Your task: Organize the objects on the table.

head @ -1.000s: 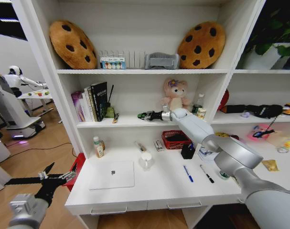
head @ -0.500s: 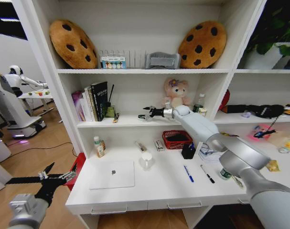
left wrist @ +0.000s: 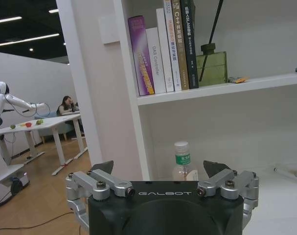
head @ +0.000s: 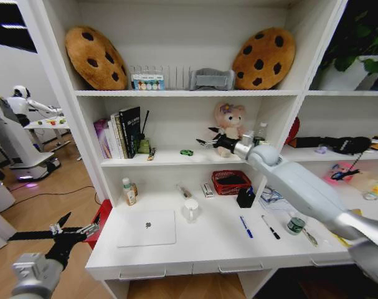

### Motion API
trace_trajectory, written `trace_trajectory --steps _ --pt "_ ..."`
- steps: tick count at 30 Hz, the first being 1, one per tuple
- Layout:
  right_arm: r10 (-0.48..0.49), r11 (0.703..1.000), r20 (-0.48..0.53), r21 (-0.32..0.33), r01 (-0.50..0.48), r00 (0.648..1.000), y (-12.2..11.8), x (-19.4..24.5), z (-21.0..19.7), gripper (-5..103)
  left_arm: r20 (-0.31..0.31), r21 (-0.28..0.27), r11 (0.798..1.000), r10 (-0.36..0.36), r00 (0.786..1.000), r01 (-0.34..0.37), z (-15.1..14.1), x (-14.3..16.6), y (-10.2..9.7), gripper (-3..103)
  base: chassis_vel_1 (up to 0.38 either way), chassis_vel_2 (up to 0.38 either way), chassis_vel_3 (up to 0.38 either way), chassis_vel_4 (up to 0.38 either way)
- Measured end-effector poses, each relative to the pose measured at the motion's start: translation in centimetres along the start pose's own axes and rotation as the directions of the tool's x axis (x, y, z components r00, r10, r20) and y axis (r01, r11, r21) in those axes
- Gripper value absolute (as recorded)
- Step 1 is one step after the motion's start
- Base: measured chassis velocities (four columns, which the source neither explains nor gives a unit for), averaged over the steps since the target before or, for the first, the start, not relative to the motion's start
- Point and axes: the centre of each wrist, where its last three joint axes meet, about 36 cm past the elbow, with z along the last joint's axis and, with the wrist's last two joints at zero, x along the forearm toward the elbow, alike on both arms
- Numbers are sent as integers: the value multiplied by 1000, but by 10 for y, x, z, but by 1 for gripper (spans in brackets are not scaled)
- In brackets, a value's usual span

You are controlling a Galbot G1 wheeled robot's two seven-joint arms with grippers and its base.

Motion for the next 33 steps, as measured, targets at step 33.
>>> trace_trajectory --steps 33 --pt "306 886 -475 -176 -429 826 192 323 54 100 0 0 1000 0 1000 0 0 0 0 100 0 0 0 0"
